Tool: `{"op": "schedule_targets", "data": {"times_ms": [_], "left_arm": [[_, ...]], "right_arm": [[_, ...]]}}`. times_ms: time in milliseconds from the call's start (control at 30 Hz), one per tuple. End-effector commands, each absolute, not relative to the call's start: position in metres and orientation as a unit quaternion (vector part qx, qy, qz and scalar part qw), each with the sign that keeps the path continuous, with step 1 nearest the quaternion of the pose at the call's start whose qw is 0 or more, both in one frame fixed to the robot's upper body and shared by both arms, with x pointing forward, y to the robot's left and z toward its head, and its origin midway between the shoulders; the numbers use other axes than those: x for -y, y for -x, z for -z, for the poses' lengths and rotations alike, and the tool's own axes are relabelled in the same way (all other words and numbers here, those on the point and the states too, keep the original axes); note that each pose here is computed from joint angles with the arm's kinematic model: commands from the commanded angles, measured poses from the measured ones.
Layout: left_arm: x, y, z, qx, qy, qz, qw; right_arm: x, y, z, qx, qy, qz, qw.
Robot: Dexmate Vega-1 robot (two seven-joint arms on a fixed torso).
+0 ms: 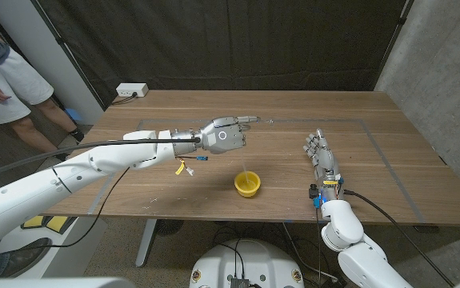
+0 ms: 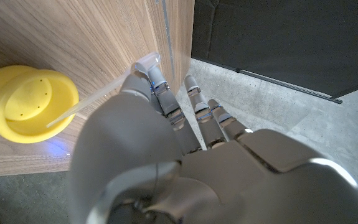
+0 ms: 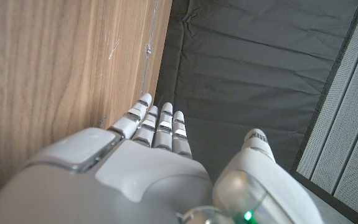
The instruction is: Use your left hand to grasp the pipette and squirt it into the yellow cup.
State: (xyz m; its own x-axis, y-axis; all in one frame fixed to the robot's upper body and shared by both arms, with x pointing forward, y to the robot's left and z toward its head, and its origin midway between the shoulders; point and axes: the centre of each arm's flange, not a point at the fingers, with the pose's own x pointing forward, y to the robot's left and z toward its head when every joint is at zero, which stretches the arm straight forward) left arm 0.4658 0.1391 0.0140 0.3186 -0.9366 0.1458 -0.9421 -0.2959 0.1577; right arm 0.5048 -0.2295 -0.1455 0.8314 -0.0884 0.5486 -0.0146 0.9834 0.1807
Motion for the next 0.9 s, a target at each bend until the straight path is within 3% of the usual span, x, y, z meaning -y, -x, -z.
{"op": "schedule_targets", "data": {"times_ms": [33, 900], "left_arm": [[-0.1384, -0.4653, -0.0164, 0.572, -0.813, -0.011, 0.112], [-0.1378, -0.4614, -0.0229, 0.568, -0.816, -0.009, 0.109]], "right_arm": [[0.2302, -0.5033, 0.1479, 0.288, -0.089, 0.018, 0.953], [0.2296, -0.5012, 0.1483, 0.290, -0.089, 0.018, 0.953]]}}
